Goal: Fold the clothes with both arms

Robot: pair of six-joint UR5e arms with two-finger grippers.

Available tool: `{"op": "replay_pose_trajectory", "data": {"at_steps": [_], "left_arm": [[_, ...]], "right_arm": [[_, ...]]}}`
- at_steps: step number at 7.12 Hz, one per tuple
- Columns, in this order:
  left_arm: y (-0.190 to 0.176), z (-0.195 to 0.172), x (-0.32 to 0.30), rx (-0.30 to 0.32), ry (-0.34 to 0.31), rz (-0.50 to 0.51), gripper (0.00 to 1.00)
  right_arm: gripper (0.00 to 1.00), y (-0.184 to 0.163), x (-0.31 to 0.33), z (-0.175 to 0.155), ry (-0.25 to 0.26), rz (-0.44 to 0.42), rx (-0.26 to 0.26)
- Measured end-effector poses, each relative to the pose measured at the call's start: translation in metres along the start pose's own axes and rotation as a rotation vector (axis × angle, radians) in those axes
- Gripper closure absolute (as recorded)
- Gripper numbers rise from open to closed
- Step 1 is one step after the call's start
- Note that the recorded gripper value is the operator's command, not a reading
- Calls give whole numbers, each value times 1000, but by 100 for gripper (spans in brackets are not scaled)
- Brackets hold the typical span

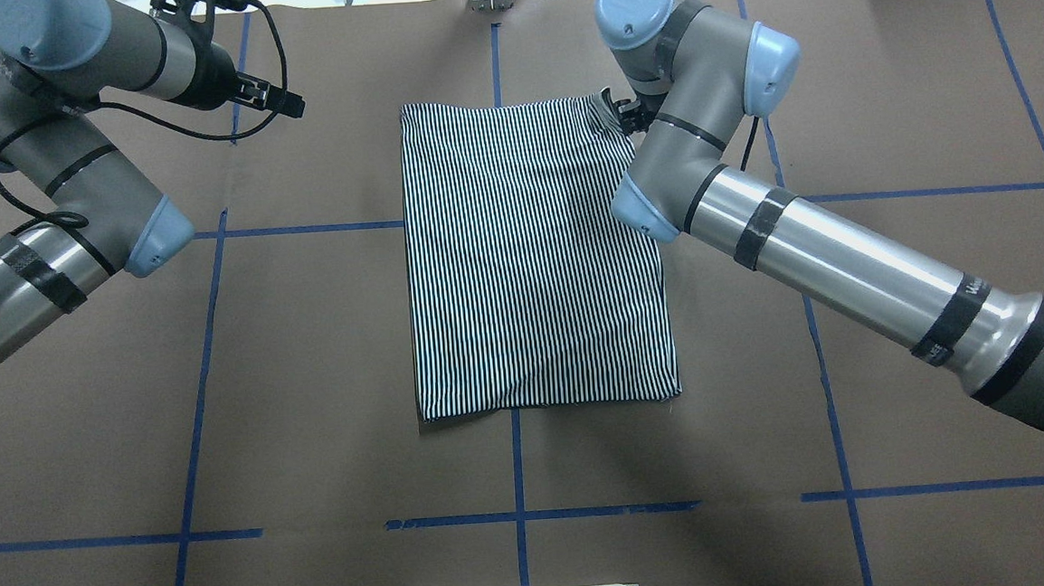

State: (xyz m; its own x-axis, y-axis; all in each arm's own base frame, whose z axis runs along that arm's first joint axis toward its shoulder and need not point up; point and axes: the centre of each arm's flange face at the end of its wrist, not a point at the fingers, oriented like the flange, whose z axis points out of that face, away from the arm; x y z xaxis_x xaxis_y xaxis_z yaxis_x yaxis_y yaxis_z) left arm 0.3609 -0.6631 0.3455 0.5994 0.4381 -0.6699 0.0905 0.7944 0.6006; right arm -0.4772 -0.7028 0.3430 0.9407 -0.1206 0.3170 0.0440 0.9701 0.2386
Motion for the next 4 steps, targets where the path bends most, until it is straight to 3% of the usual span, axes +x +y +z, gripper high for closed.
{"op": "replay_pose_trajectory", "data": {"at_steps": [2, 4], "left_arm": [[-1, -1, 3, 2, 3, -2, 0], [-5, -17, 23, 24, 35, -72, 0]], "right_arm": [[0, -12, 33, 7, 4, 14, -10], [0, 0, 34, -25, -121, 46, 10]]}}
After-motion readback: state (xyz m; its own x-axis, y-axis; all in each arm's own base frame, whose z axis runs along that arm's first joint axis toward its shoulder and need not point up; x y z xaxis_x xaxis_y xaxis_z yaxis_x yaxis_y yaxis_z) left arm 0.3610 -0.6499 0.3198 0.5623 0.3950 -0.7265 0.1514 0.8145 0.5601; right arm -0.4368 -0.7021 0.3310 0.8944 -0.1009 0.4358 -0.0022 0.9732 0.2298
